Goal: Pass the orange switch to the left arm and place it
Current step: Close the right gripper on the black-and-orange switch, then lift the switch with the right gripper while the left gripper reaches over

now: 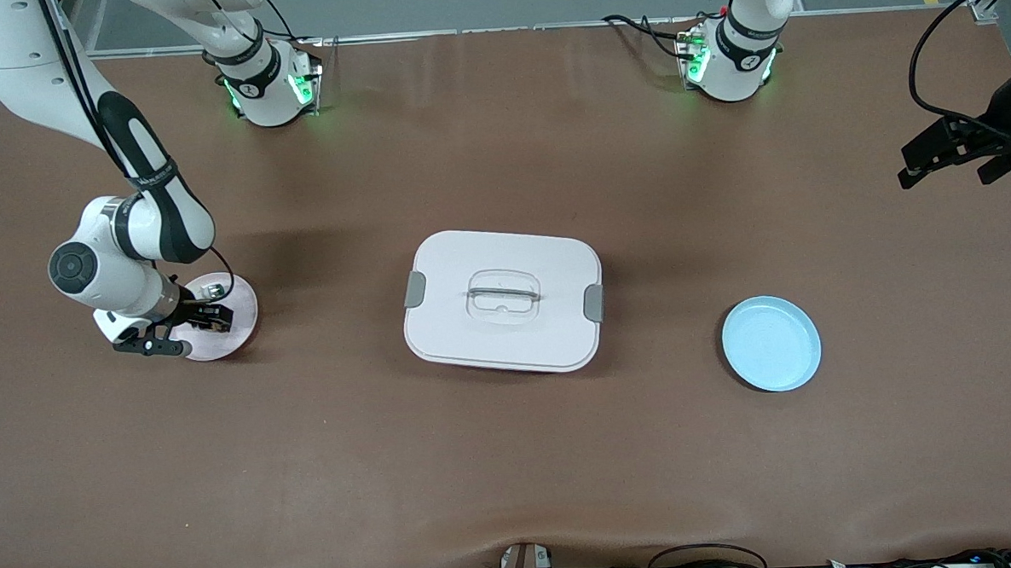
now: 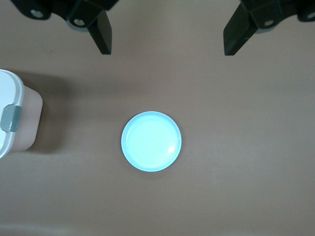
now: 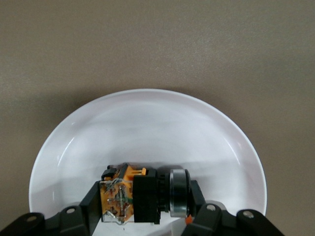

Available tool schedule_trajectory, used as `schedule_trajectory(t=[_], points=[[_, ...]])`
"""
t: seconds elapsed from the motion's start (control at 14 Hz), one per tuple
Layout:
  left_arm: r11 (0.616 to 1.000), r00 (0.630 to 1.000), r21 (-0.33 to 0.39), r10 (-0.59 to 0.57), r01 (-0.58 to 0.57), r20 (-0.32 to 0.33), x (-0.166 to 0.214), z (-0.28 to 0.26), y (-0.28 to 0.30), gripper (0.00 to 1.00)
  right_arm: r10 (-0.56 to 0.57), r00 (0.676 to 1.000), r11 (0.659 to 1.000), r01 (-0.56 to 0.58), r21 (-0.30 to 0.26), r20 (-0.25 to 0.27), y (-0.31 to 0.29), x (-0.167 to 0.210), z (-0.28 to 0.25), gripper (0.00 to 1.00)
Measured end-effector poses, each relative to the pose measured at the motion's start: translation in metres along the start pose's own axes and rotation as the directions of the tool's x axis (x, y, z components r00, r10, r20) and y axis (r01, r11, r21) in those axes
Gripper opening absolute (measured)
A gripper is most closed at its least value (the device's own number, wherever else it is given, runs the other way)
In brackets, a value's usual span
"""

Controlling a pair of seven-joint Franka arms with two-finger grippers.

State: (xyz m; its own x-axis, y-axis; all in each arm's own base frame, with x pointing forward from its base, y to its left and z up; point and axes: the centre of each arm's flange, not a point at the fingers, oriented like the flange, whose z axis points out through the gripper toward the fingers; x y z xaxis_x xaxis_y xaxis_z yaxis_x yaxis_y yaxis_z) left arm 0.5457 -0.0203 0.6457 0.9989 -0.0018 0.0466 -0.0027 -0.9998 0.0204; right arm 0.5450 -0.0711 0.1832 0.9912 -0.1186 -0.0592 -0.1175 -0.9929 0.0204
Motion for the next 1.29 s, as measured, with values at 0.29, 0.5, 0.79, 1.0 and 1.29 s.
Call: schedule_trajectory(t=[0.29, 0.5, 0.79, 1.0, 1.29], points=[[0.995, 0.999, -0.102, 0.016, -0.019, -0.037, -0.001, -0.02, 0.026, 1.0, 0.054, 0.998, 0.999, -0.054, -0.001, 0.037, -0.005, 0.004, -0.006, 0.72], [0.985, 0.997, -0.162, 0.048, -0.057, -0.063, -0.003, -0.034, 0.05, 1.0, 0.146, 0.984, 0.988, -0.15, 0.03, 0.105, -0.017, 0.015, -0.034, 0.72], [0.955, 0.996, -0.286, 0.066, -0.081, -0.063, -0.006, -0.04, 0.074, 1.0, 0.271, 0.943, 0.948, -0.296, 0.114, 0.194, -0.051, 0.016, -0.085, 0.72], [0.908, 0.997, -0.412, 0.066, -0.077, -0.041, -0.005, -0.039, 0.086, 1.0, 0.343, 0.898, 0.909, -0.391, 0.142, 0.276, -0.086, 0.018, -0.128, 0.72], [0.806, 0.997, -0.591, 0.069, -0.03, 0.044, 0.017, -0.004, 0.107, 1.0, 0.425, 0.829, 0.847, -0.506, 0.162, 0.363, -0.141, 0.024, -0.185, 0.72]])
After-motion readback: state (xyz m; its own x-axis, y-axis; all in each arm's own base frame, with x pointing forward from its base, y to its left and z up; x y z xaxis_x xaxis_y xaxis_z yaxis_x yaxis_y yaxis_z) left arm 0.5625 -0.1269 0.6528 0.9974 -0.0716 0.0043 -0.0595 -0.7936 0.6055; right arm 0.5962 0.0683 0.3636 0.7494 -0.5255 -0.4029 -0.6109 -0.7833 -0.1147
